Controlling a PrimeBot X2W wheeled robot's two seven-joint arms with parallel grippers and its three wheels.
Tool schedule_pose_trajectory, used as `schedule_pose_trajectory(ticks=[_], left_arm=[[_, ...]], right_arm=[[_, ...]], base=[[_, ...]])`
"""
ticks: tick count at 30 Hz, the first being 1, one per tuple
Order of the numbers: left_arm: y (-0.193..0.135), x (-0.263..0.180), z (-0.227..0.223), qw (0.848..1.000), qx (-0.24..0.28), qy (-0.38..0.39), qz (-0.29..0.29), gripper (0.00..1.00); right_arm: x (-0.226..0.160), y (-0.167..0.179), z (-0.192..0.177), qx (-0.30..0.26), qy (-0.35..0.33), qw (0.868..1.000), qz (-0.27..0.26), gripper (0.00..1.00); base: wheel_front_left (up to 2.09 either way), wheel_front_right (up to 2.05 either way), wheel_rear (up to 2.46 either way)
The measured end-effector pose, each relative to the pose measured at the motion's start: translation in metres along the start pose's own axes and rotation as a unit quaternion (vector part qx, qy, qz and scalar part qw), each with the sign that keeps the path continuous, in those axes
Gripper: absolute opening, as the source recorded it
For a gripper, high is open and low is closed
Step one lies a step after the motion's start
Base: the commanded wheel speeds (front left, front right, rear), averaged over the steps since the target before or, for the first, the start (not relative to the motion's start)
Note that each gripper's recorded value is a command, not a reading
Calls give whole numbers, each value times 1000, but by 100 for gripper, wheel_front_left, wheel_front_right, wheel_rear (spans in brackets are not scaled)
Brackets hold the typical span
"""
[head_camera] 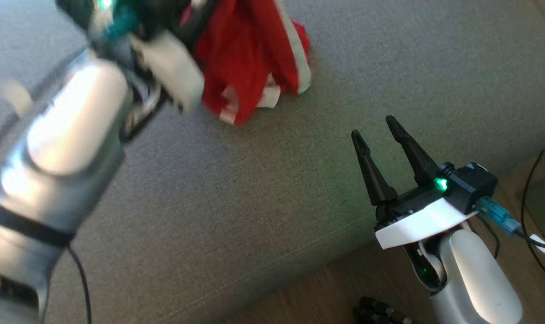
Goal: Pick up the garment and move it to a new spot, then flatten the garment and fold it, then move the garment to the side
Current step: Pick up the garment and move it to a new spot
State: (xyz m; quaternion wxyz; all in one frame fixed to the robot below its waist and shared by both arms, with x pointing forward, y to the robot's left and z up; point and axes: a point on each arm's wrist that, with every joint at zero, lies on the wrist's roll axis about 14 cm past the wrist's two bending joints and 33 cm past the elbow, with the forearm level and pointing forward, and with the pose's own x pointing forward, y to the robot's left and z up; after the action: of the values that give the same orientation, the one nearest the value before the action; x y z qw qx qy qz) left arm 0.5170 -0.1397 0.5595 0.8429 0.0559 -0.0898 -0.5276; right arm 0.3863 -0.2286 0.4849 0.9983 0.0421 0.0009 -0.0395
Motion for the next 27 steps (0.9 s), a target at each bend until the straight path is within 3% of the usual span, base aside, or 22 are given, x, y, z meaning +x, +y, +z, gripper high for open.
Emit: schedule_pose_trajectory(ticks=[6, 14, 15, 16, 17, 18, 23, 27], left_arm=[[-35, -44, -94, 994, -49, 101, 6, 0], [-69, -81, -112, 987, -83, 132, 37, 0], [-73, -84, -109, 987, -87, 129, 42, 9], [-76, -87, -106, 987, -89, 128, 48, 40], [-78, -90, -103, 986, -92, 125, 56, 93], [-78, -93, -96, 986, -97, 117, 68, 100], [-75, -118, -65, 980, -118, 78, 140, 100], [-71, -149, -47, 965, -141, 54, 212, 100]], right_arm=[[3, 1, -4, 0, 5, 1000, 2, 100], [7, 19, 2, -13, -6, 999, 31, 100], [7, 21, 4, -15, -9, 999, 36, 100], [7, 25, 6, -16, -13, 999, 40, 100], [7, 28, 7, -16, -15, 999, 45, 100], [5, 31, 7, -15, -15, 999, 49, 100], [-8, 49, 1, -8, -7, 997, 73, 100], [-15, 64, 1, -5, -9, 995, 96, 100]], base=[[0, 0, 0], [0, 0, 0], [0, 0, 0], [0, 0, 0], [0, 0, 0], [0, 0, 0], [0, 0, 0], [0, 0, 0]])
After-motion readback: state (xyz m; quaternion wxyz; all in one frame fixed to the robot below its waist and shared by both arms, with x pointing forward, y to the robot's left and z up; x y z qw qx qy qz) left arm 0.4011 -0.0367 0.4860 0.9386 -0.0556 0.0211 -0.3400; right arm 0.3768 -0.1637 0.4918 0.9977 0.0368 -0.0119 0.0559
